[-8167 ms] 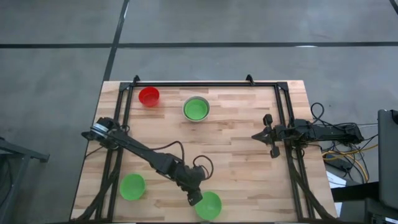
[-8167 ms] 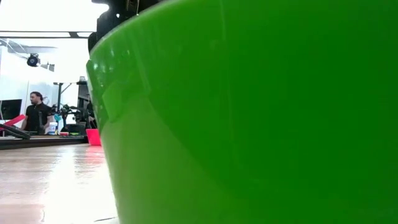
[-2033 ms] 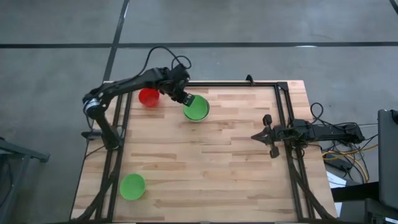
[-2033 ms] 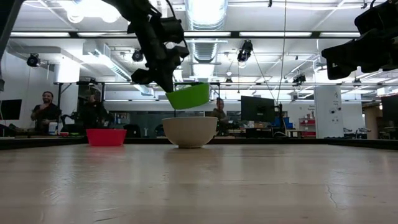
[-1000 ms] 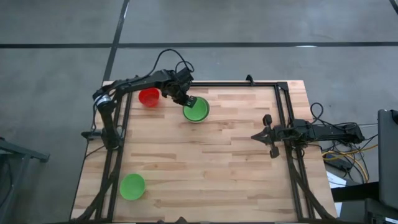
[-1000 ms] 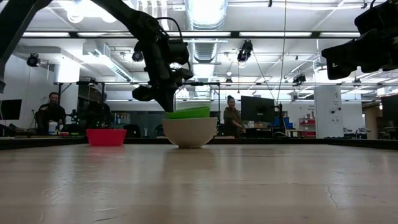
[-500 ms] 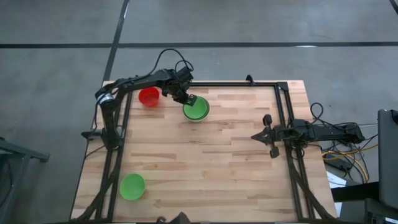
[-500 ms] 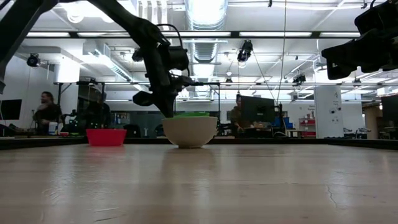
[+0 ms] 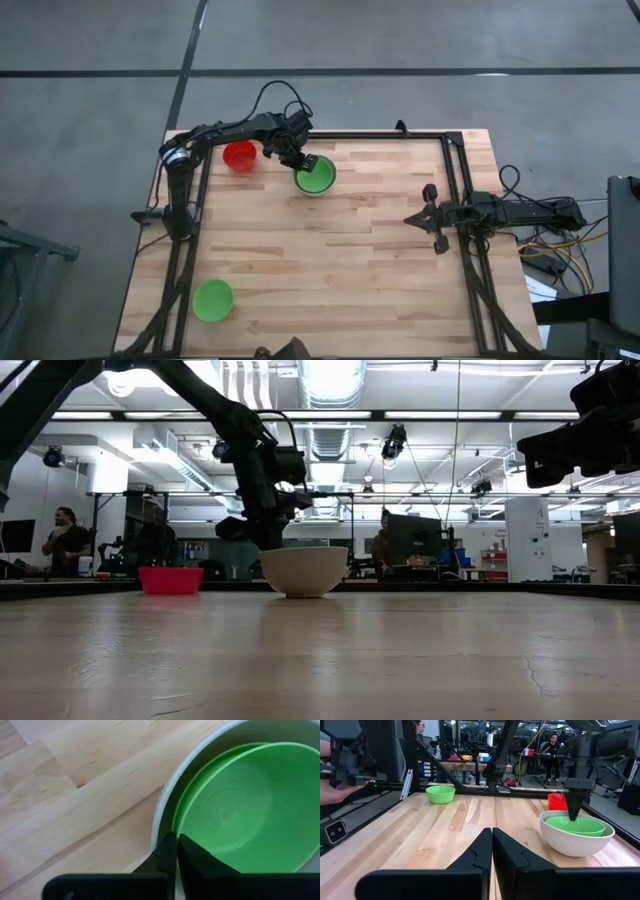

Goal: Nest bowls inside each other
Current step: Stack the bottom left green bowl on the top green bowl, then stack the bottom green bowl on the top green bowl

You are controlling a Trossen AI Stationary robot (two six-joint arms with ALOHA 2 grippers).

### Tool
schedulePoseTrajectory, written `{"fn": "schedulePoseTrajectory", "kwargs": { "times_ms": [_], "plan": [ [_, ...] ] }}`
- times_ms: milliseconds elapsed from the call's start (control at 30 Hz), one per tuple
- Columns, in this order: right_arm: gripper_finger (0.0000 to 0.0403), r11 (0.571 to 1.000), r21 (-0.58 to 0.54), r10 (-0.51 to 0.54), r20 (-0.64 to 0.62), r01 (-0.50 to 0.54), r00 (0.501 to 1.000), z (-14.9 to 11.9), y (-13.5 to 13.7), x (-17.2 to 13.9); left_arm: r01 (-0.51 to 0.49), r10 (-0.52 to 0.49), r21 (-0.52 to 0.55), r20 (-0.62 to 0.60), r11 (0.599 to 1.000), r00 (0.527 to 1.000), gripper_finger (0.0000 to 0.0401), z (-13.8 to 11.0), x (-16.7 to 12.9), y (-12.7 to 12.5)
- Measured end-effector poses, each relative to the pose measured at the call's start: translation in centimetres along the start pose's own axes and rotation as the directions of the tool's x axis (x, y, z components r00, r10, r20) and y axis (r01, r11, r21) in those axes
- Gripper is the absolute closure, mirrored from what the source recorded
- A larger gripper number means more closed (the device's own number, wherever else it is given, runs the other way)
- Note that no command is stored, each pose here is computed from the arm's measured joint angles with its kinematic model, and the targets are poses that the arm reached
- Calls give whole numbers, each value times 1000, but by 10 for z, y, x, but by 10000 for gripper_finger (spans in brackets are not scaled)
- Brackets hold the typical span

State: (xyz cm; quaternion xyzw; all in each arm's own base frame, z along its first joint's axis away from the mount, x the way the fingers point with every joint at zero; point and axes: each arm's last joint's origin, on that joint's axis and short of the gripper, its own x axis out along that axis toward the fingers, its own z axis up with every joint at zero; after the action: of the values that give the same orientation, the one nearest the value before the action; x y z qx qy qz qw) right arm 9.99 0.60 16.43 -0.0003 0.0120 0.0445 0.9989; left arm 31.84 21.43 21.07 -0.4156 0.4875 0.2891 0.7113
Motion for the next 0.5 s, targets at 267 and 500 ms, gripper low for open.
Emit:
{"fn": "schedulePoseTrajectory", "kwargs": {
  "times_ms": [267, 500],
  "plan": [
    [394, 1000, 0, 0, 0, 0, 1000, 0, 0, 0, -4, 4, 12, 16, 1000, 1000, 341, 4, -9, -3],
    [394, 1000, 0, 0, 0, 0, 1000, 0, 0, 0, -29, 27, 26, 49, 999, 998, 321, 10, -23, -9]
  ]
}}
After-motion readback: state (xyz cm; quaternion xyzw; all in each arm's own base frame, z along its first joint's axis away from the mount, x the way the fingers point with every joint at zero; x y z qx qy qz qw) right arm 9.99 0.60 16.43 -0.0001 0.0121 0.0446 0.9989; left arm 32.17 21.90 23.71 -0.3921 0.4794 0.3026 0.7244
